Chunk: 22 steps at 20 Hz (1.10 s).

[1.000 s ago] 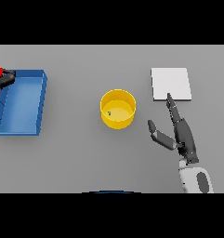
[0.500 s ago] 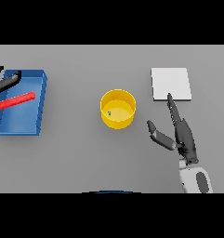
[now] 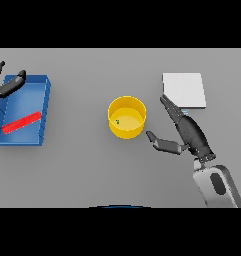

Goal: Pick up the red beaker and tilt it to pour out 1 green nut into yellow bowl. Pick up the yellow bowl and place it on the metallic measuring scale.

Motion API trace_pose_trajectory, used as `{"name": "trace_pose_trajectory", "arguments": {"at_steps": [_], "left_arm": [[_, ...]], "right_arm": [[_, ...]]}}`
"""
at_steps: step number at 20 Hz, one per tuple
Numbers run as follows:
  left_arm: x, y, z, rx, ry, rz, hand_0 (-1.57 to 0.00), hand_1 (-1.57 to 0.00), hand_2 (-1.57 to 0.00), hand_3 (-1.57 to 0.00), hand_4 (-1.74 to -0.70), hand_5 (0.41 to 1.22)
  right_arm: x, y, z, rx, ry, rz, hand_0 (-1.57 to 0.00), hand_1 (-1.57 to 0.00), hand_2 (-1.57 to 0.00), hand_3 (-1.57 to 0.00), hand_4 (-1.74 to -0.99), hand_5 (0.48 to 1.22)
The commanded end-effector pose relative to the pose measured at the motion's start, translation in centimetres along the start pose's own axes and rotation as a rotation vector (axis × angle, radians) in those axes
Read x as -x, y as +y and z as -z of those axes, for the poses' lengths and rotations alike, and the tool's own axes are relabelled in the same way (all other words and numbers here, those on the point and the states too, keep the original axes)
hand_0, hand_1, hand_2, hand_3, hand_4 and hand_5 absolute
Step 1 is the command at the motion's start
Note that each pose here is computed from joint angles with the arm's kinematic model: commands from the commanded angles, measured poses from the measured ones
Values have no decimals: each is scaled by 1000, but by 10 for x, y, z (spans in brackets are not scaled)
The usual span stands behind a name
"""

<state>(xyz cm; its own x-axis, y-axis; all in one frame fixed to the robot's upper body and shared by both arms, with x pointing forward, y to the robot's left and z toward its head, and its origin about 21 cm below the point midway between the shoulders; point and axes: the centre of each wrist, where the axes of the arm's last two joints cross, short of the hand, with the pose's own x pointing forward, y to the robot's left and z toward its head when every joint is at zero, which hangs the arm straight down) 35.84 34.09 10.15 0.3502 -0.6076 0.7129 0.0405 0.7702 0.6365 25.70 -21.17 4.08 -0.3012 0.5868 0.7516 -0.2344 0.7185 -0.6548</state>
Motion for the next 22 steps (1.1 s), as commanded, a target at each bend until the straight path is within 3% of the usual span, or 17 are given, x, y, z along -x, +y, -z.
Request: {"name": "trace_pose_trajectory", "arguments": {"at_steps": [1, 6, 10, 16, 22], "left_arm": [[-4, -2, 0, -2, 1, -6, -13, -11, -11, -11, -800, 673], [-3, -3, -3, 7, 5, -13, -3, -3, -3, -3, -811, 688], [1, -1, -1, 15, 9, -15, -1, -1, -1, -1, -808, 689], [-1, 4, -1, 6, 7, -6, 1, 1, 1, 1, -808, 696], [3, 7, -1, 3, 16, 0, 1, 1, 1, 1, -807, 700]], "right_arm": [[-1, -1, 6, -43, 8, -62, 1, 1, 1, 1, -1128, 637], [-16, -8, 40, -264, -125, -403, 1, 1, 1, 1, -1152, 632], [-27, -3, 62, -410, -208, -567, 1, 1, 1, 1, -1164, 641], [-28, 12, 91, -593, -254, -676, 1, 1, 1, 1, -1157, 644], [-34, 28, 113, -730, -234, -764, 1, 1, 1, 1, -1164, 670]]}}
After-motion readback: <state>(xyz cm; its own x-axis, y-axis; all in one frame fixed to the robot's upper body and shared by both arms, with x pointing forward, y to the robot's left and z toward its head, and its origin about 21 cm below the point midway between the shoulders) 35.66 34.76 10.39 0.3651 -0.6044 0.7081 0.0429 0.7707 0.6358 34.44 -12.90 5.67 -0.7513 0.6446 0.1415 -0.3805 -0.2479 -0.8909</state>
